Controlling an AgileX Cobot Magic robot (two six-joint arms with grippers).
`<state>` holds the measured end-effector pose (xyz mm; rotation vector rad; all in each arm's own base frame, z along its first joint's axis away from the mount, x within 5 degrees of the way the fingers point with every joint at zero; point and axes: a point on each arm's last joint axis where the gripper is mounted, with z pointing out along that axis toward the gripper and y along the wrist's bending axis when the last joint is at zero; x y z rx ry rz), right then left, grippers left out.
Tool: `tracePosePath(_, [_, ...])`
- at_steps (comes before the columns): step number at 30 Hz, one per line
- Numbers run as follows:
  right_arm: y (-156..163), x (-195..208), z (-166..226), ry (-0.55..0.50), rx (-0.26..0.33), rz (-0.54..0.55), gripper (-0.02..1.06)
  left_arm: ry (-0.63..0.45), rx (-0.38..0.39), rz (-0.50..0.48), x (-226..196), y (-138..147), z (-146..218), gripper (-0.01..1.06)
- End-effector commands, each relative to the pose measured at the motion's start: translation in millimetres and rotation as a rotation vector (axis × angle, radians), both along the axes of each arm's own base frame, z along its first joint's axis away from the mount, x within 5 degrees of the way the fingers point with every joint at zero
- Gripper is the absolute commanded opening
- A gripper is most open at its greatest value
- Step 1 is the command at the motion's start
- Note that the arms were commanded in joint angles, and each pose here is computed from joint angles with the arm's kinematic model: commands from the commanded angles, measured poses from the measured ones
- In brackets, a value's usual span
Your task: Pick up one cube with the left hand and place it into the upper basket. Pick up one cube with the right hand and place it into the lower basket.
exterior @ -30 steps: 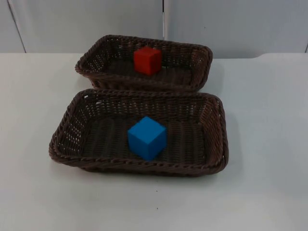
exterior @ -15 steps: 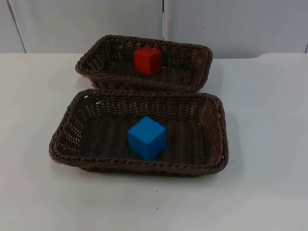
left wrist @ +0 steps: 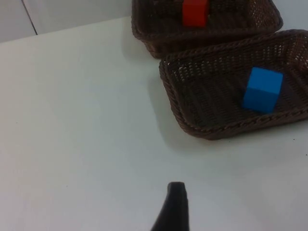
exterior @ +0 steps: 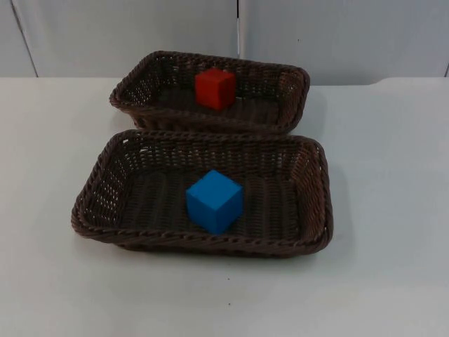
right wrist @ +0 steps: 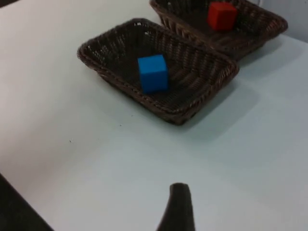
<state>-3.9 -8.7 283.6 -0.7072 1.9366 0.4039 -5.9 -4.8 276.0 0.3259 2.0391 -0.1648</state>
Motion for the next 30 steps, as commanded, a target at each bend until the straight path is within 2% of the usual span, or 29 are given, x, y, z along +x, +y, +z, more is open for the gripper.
tracePosePath(1, [-0.1,1.4,-3.2,0.01,0.0,-0.019,0.64,0.005,-0.011,-0.01,-0.6,-1.0,-1.2,0.72])
tracePosePath(12, [-0.1,1.4,-3.2,0.008,-0.002,-0.018,0.64,0.004,-0.009,-0.011,-0.6,-1.0,-1.2,0.72])
tracePosePath(14, [0.1,1.2,-3.2,0.009,-0.001,-0.015,0.65,0.004,-0.009,-0.011,-0.6,-1.0,-1.2,0.77])
tracePosePath(16, [0.1,1.2,-3.2,0.008,-0.002,-0.014,0.72,0.004,-0.009,-0.011,-0.6,-1.0,-1.2,0.9])
tracePosePath(17, [0.1,1.2,-3.2,0.008,-0.002,-0.014,0.72,0.004,-0.009,-0.011,-0.6,-1.0,-1.2,0.9])
tracePosePath(18, [0.3,1.1,-3.2,0.008,-0.002,-0.012,0.77,0.004,-0.009,-0.011,-0.6,-1.0,-1.2,0.99])
tracePosePath(19, [0.3,1.1,-3.2,0.008,-0.002,-0.012,0.86,0.004,-0.009,-0.011,-0.6,-1.0,-1.2,1.05])
tracePosePath(20, [0.3,1.1,-3.2,0.008,-0.002,-0.012,0.99,0.004,-0.009,-0.011,-0.6,-1.0,-1.2,1.05])
tracePosePath(21, [0.3,1.1,-3.2,0.008,-0.002,-0.012,1.05,0.004,-0.009,-0.011,-0.6,-1.0,-1.2,1.05])
tracePosePath(30, [0.4,1.0,-3.2,0.007,-0.004,-0.008,1.05,0.004,-0.009,-0.011,-0.6,-1.0,-1.2,1.05])
